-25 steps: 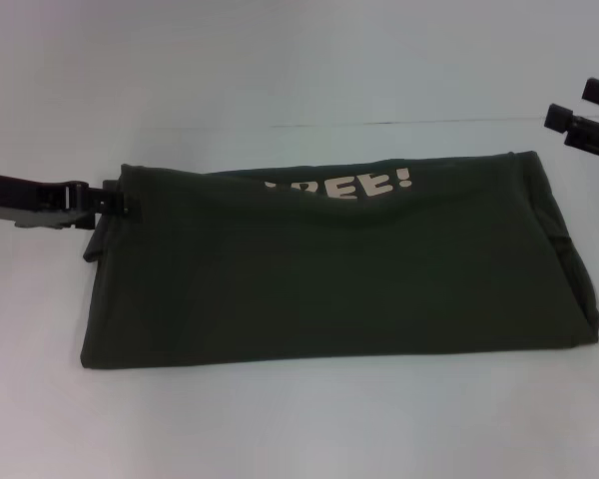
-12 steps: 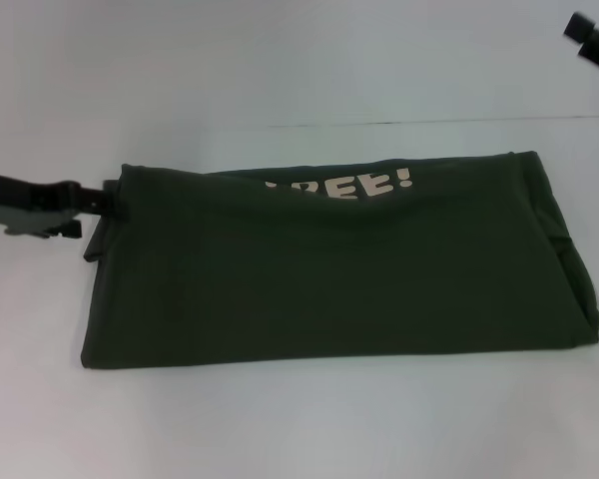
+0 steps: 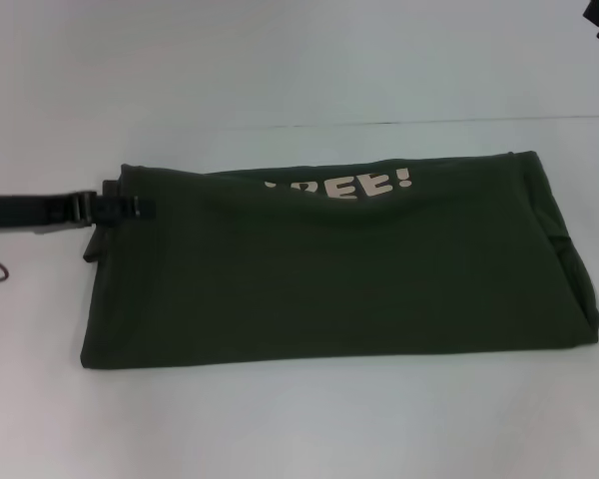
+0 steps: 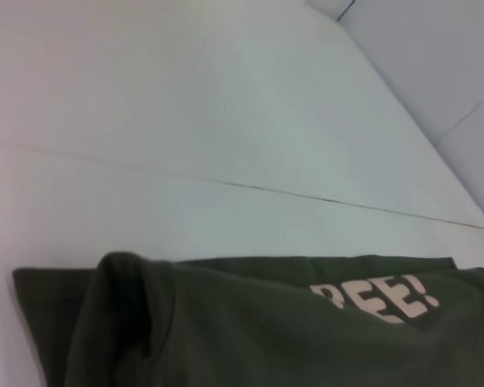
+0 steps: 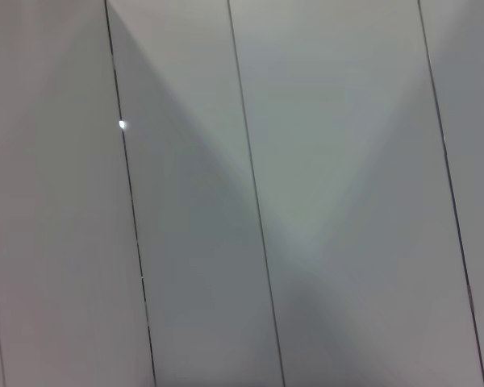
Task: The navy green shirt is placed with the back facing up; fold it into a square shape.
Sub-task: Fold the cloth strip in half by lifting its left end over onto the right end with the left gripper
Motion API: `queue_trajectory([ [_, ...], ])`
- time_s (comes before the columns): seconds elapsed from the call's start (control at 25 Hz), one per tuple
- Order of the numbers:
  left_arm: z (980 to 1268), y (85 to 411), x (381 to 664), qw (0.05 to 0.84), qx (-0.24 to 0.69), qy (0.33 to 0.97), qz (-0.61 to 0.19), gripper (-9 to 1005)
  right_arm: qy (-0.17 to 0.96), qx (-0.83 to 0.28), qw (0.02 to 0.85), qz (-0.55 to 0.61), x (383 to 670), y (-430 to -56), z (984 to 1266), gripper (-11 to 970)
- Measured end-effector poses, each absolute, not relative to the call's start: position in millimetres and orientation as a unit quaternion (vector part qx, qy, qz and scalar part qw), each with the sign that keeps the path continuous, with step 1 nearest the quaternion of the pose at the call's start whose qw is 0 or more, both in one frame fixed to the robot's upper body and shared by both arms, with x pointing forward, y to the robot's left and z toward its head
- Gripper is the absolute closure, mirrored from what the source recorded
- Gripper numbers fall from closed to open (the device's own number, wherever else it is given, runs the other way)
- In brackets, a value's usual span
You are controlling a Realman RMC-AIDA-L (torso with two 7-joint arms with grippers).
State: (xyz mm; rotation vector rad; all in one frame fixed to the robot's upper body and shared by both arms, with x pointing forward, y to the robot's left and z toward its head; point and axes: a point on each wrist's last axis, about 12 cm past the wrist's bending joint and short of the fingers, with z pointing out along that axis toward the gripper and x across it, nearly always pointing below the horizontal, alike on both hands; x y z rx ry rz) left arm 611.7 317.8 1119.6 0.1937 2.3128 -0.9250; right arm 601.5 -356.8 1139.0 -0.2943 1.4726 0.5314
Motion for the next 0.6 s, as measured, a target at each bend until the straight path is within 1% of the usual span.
queue_trajectory([
  [0.24, 1097, 312, 602, 0.31, 0.072, 0.883, -0.344, 150, 0.664, -0.135, 0.696, 0.238, 597, -359, 1136, 133],
  [0.6, 1090, 310, 603, 0.306, 0.059, 0.891, -0.331, 149, 0.675, -0.149, 0.682, 0.239, 595, -357, 1132, 133],
])
